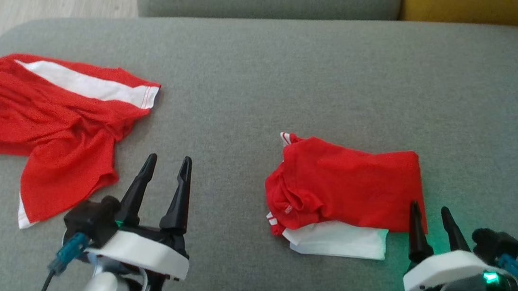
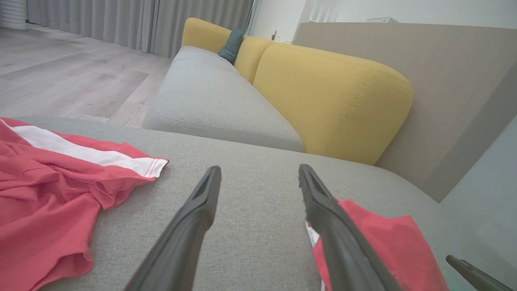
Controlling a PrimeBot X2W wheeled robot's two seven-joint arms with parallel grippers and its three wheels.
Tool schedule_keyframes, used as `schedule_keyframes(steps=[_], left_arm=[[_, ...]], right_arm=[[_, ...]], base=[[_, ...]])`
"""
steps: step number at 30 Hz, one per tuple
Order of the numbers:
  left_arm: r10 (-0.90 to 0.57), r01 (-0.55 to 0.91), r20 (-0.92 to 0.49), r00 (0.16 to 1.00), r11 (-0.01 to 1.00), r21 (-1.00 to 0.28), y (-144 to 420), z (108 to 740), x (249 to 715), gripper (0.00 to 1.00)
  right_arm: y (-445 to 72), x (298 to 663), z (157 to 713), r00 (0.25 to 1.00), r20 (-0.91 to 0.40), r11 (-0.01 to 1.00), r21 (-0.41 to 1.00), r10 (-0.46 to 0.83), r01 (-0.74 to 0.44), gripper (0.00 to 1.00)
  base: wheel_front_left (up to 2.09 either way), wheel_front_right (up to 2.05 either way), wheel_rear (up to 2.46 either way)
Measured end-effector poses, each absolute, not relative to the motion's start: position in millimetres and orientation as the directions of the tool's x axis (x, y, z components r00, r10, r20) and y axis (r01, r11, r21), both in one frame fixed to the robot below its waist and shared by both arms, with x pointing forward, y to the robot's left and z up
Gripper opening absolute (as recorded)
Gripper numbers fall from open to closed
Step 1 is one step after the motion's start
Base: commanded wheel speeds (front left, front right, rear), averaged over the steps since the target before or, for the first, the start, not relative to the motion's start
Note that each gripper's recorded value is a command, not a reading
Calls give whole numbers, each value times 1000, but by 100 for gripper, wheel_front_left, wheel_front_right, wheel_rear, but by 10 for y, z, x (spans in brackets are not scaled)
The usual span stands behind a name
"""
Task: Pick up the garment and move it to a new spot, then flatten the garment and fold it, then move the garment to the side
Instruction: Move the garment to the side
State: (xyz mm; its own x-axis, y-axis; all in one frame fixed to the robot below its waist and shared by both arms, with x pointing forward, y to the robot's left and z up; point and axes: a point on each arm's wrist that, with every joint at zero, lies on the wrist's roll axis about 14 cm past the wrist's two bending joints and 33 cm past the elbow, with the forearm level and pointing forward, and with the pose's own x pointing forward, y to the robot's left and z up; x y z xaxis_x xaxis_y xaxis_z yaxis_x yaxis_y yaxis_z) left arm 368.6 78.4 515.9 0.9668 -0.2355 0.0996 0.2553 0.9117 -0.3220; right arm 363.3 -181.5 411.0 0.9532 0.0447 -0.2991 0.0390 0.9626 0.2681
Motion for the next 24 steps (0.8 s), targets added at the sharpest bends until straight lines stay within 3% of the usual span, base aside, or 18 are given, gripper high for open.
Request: schedule_keyframes(steps=[16,17,18,24], left_arm=[[-248,246,36,968,914,-323,776,4898,3944,100],[-251,248,32,967,913,-324,766,4883,3951,100],[-255,250,29,967,912,-325,754,4872,3959,100],[-278,276,42,960,907,-318,675,4900,4029,100]], right_arm=[[-1669,3999,3678,900,-426,967,253,87,27,100],[-1655,4007,3672,900,-426,969,247,92,18,45],[-1650,4014,3668,900,-426,969,245,94,15,0],[-1683,4026,3699,906,-413,983,181,92,-18,0]], base=[[0,0,0],[0,0,0],[0,0,0],[0,0,0]])
